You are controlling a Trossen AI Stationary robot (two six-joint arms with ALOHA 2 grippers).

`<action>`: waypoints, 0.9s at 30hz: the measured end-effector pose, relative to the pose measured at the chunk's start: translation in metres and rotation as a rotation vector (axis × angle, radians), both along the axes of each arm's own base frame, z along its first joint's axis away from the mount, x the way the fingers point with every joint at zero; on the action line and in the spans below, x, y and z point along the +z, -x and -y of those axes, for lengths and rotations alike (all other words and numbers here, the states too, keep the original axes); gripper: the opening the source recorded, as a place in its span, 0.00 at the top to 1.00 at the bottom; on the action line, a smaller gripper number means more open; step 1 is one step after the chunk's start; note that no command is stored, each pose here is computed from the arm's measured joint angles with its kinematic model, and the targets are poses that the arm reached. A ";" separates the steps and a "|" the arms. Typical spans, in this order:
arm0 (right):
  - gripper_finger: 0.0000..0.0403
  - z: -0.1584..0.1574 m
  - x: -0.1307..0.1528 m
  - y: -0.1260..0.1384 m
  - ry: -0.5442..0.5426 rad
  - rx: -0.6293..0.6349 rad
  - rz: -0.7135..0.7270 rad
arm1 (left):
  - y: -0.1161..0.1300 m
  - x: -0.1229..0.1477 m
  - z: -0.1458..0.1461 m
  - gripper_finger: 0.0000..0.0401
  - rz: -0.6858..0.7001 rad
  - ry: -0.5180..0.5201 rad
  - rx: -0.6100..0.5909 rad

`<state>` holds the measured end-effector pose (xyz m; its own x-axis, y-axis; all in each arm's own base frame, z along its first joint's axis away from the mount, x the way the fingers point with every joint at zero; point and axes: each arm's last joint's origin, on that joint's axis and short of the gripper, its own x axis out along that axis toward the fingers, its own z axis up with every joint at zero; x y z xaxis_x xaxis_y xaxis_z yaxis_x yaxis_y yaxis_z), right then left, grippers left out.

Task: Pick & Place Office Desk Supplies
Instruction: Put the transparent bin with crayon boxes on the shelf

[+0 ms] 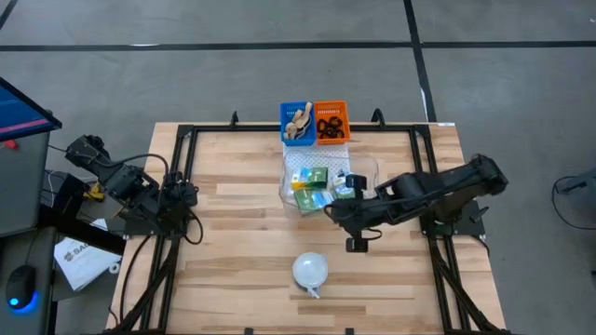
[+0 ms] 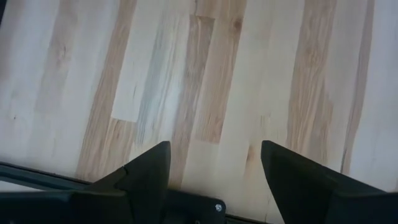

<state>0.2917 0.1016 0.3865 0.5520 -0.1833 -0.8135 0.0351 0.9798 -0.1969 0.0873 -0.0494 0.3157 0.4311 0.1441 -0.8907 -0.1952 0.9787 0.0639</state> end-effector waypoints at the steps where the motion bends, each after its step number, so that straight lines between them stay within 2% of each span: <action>1: 1.00 0.001 -0.003 -0.001 -0.004 0.015 -0.012 | 0.000 0.000 0.000 0.40 0.004 0.003 0.006; 5: 1.00 0.006 -0.016 -0.006 0.027 0.072 -0.059 | 0.000 0.000 0.000 0.40 0.011 0.014 0.038; 9: 1.00 0.009 -0.013 -0.013 0.023 0.097 0.014 | 0.000 0.000 0.000 0.40 0.019 0.039 0.092; 14: 1.00 0.015 -0.008 -0.009 0.046 0.110 0.032 | -0.003 -0.001 0.002 0.40 0.009 0.039 0.114; 21: 1.00 0.018 -0.008 0.015 0.007 0.098 0.110 | -0.012 -0.006 0.008 0.40 -0.021 0.028 0.149; 27: 1.00 0.024 -0.014 0.037 0.014 0.103 0.070 | -0.021 -0.009 0.015 0.40 -0.018 0.040 0.178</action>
